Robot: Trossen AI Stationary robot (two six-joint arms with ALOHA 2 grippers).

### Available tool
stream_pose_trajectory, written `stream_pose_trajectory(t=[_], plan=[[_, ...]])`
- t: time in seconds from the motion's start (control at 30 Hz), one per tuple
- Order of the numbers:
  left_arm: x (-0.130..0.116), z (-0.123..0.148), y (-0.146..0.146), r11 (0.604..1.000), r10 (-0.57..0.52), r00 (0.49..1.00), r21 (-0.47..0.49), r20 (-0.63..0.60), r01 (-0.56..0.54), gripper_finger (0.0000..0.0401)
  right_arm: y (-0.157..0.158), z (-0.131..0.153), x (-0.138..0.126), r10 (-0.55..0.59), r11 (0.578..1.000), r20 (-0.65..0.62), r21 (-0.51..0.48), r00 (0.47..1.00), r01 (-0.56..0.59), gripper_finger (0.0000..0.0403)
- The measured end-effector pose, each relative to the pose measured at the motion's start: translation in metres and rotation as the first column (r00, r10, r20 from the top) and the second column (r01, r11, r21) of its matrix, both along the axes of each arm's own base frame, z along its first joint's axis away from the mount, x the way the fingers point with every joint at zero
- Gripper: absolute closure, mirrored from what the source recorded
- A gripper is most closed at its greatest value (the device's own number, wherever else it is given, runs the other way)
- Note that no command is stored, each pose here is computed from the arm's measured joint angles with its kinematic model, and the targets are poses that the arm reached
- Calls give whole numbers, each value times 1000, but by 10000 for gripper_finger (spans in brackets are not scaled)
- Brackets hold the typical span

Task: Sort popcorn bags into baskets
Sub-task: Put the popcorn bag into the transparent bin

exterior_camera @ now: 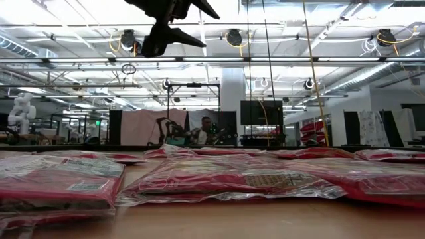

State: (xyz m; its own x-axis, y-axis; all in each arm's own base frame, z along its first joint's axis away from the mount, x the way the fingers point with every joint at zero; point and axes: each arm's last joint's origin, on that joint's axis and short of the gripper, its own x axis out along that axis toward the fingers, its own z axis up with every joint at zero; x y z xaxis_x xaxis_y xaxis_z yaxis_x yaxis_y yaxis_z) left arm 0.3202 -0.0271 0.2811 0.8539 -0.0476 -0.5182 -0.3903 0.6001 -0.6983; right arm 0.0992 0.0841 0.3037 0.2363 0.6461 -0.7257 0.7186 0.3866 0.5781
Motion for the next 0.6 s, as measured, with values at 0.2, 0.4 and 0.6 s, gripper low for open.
stream_pose_trajectory(t=[0.2, 0.4, 0.6], plan=[[0, 0, -3, 1000, -15, 1000, 10, 0, 15, 167, 10, -33, 5, -26, 999, -52, 25, 998, 27, 394], [-1, 0, -8, 999, -50, 999, 2, 0, 50, 167, 20, -60, 7, -43, 995, -99, 89, 994, 52, 394], [-1, 0, -14, 997, -82, 997, 2, 0, 82, 167, 22, -80, 5, -85, 990, -159, 94, 984, 100, 394]])
